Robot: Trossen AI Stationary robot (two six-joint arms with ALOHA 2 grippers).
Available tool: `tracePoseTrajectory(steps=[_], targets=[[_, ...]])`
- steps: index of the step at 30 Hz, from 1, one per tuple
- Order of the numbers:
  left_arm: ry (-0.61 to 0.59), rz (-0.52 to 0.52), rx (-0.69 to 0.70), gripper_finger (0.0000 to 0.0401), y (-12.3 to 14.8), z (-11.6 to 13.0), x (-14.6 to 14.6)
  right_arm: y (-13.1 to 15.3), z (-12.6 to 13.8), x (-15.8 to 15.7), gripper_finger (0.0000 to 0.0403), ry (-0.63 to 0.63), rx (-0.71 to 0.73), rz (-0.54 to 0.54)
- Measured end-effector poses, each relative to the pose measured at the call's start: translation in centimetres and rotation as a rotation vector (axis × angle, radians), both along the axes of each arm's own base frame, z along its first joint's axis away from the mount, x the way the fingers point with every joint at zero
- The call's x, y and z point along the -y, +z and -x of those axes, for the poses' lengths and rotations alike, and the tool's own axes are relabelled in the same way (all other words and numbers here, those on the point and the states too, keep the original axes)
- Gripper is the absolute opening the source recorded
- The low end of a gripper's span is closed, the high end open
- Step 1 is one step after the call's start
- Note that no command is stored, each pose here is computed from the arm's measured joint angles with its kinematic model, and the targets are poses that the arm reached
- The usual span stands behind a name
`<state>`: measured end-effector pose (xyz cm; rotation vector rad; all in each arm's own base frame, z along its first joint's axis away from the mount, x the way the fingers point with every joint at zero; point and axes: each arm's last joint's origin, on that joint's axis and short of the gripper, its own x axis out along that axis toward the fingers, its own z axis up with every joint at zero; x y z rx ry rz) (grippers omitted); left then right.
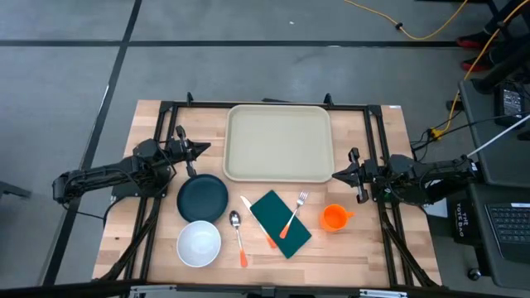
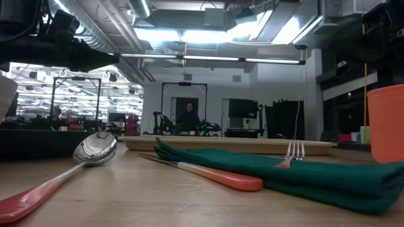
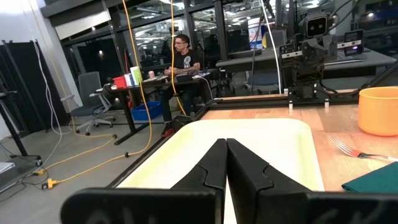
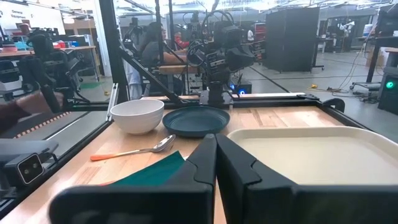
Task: Set up tray
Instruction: Put the orange cup on the gray tray
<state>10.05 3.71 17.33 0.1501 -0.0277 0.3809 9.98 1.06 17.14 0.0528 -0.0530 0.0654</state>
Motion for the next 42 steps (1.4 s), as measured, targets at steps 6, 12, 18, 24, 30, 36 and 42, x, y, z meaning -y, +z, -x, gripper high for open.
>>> tracePoseTrajectory(steps=[6,12,18,24,30,36,42], targets=[[0.0,0.0,0.0,0.0004,0.0,0.0,0.0,0.1,0.0,0.0,0.0012,-0.005,0.019,0.053],[0.0,-0.003,0.008,0.0004,0.1,0.0,0.0,0.5,0.0,0.0,0.0012,-0.016,0.06,0.121],[-0.002,0.021,0.017,0.0004,0.1,0.0,0.0,0.6,0.1,0.4,0.0012,-0.142,0.062,0.097],[-0.025,0.098,0.065,0.0004,0.3,0.0,0.1,0.7,0.1,0.5,0.0012,-0.194,0.049,0.112],[-0.11,0.058,0.054,0.0004,0.4,-0.3,0.4,2.0,0.1,0.8,0.0012,-0.215,0.013,0.082],[-0.155,0.066,0.035,0.0003,0.2,-0.8,0.5,2.0,-0.6,1.2,0.0012,-0.259,-0.055,0.078],[-0.291,0.039,0.059,0.0002,0.7,-2.1,1.5,2.0,-1.2,1.7,0.0012,-0.265,-0.068,0.081]])
